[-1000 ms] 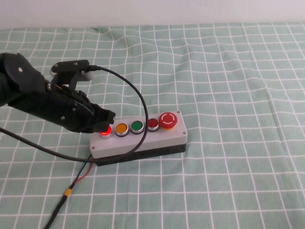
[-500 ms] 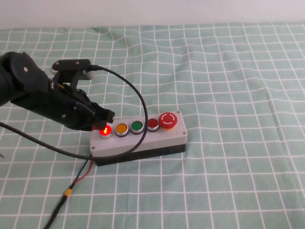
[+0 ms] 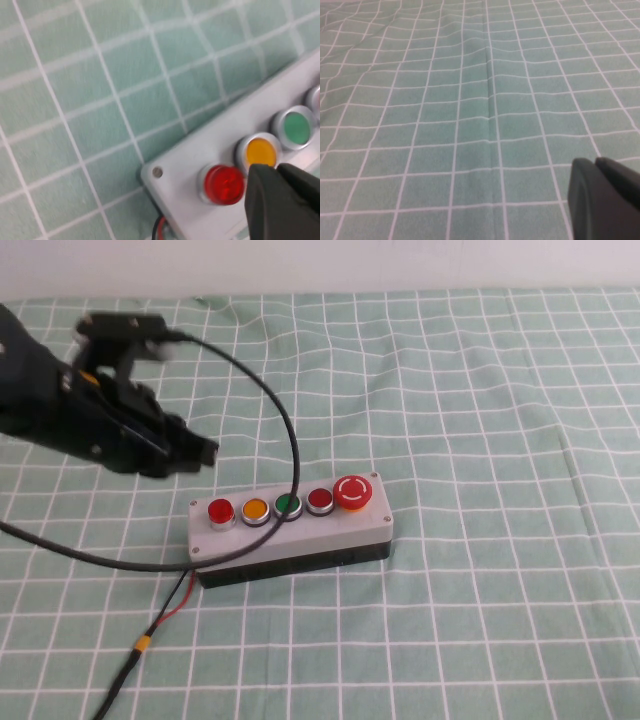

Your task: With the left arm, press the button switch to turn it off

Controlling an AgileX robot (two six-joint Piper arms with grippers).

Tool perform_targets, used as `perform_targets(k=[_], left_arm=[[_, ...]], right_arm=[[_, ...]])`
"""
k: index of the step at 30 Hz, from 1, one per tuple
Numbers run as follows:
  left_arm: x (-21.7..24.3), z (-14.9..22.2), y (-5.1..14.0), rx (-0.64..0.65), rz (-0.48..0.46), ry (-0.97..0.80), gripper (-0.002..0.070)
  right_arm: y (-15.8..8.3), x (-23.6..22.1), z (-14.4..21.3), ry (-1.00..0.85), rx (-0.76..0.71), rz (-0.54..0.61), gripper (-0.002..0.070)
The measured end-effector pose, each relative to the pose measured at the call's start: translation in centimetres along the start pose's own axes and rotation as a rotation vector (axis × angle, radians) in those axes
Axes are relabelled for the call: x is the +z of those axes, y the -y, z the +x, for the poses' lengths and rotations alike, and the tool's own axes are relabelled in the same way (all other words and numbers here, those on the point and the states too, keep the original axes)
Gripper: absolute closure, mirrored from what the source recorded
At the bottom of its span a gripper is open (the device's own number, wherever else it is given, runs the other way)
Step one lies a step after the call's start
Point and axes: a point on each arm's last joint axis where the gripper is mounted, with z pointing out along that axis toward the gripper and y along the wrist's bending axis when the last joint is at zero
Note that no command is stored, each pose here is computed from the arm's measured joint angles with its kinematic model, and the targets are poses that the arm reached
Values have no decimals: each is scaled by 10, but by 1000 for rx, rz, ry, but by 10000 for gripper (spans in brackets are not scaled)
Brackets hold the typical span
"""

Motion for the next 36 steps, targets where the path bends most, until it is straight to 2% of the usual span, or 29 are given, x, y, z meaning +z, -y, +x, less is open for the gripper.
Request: perform_targets(k=[5,14,21,26,32,36], left_arm=[[-55,-5,15,42,-15,130,678],[-128,18,41,74,7,192,678],[-198,59,69,126,7,288,678],[-248,99,89,169,-19,420,678],[-288,143,102,227,-108,566,678],[-299,166,108,247,-126,593,678]], right_arm=[[0,0,0,0,0,0,694],[0,0,0,0,0,0,694],[0,0,0,0,0,0,694],[0,0,0,0,0,0,694],[0,0,0,0,0,0,694],[0,0,0,0,0,0,694]])
